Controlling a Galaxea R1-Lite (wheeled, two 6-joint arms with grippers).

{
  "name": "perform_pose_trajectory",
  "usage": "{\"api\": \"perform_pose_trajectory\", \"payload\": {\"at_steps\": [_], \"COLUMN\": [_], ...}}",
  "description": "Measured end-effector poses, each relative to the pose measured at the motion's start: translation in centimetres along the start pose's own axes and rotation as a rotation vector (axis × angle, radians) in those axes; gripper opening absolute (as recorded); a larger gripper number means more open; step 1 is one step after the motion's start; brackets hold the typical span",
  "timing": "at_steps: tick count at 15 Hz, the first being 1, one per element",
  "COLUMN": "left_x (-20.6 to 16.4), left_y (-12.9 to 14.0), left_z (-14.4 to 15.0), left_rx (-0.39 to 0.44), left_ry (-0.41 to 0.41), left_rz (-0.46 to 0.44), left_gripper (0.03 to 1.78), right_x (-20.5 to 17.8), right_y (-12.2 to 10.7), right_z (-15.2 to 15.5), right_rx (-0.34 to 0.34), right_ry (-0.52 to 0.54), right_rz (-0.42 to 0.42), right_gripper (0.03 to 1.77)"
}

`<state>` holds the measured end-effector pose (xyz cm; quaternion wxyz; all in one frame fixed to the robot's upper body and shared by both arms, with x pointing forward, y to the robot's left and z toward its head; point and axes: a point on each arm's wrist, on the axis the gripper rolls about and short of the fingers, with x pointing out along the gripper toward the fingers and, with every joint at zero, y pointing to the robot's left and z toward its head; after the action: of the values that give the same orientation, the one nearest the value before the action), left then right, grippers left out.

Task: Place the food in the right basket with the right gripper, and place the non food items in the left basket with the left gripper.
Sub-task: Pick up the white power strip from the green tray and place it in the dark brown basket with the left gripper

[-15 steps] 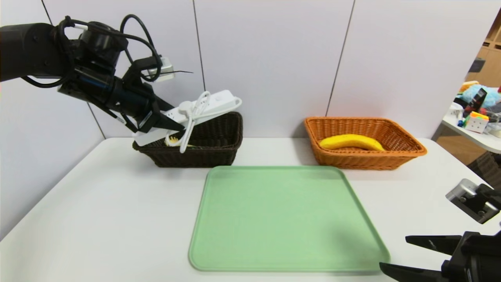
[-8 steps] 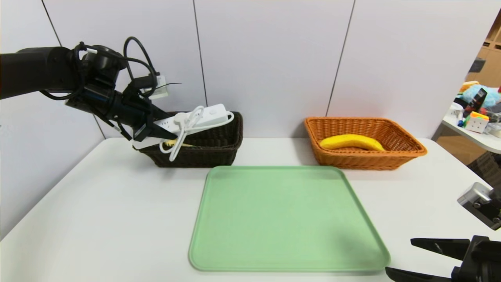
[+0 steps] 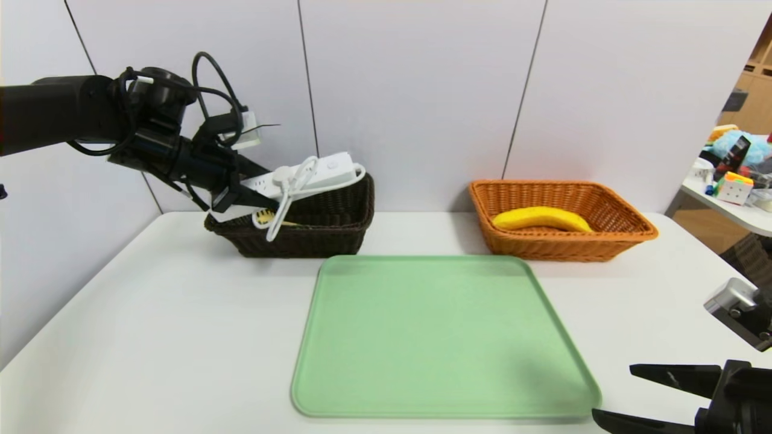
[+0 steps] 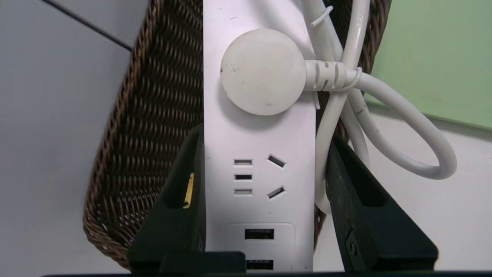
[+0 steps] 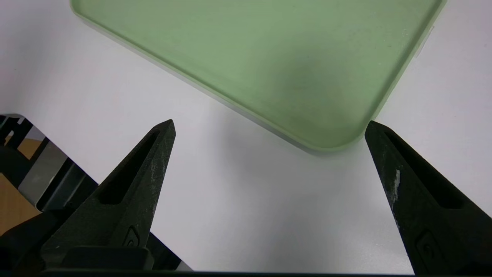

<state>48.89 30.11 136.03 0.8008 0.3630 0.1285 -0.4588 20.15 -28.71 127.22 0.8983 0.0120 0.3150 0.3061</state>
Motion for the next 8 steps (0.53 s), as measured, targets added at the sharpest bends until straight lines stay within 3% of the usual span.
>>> {"api": "perform_pose_trajectory", "payload": {"at_steps": [8], "left_x": [0.9], "left_y": [1.2], "left_z": [0.9], "left_rx": [0.155], "left_ry": [-0.100], "left_rz": [0.078], "left_gripper": [0.89], "right_x": [0.2], "right_y": [0.0], "right_z": [0.0], "right_rx": [-0.003], "right_ry": [0.010], "right_rz": [0.008], "right_gripper": [1.70]}}
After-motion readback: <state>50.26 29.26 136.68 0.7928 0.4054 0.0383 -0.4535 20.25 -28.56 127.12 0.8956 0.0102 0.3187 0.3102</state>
